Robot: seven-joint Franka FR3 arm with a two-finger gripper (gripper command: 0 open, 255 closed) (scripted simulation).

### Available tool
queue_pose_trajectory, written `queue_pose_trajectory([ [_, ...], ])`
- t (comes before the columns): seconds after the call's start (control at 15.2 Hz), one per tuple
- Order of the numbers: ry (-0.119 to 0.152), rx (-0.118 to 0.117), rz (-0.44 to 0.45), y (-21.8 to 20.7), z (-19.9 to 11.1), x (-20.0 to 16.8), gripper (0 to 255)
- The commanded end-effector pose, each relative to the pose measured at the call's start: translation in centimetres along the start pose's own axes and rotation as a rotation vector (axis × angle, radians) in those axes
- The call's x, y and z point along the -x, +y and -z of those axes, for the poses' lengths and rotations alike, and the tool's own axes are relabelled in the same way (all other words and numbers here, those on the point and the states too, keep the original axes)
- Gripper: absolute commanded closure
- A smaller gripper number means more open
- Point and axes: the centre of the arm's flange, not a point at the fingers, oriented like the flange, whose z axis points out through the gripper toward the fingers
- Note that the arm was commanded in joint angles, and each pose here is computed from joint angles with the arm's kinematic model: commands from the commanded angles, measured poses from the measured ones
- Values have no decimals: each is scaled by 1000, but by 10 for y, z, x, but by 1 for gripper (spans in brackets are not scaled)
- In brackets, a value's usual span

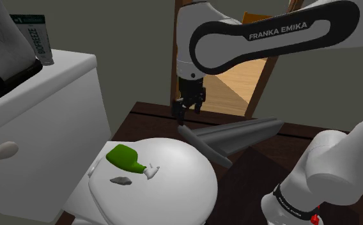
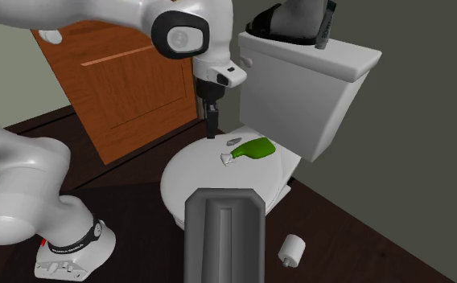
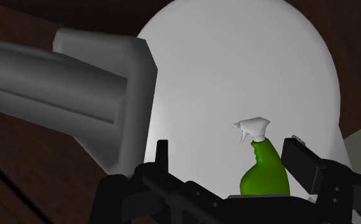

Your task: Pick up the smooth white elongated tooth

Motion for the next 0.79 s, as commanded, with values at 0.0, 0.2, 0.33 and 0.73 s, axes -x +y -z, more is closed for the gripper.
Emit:
queue_pose_trajectory([
  [0.0, -9, 19, 19, -23, -16, -16, 0],
  [0.2, -23, 47, 45, -56, -37, -37, 0],
  [0.33, -33, 66, 63, -77, -52, -50, 0],
  [0.73, -61, 124, 117, -141, -99, -87, 0],
])
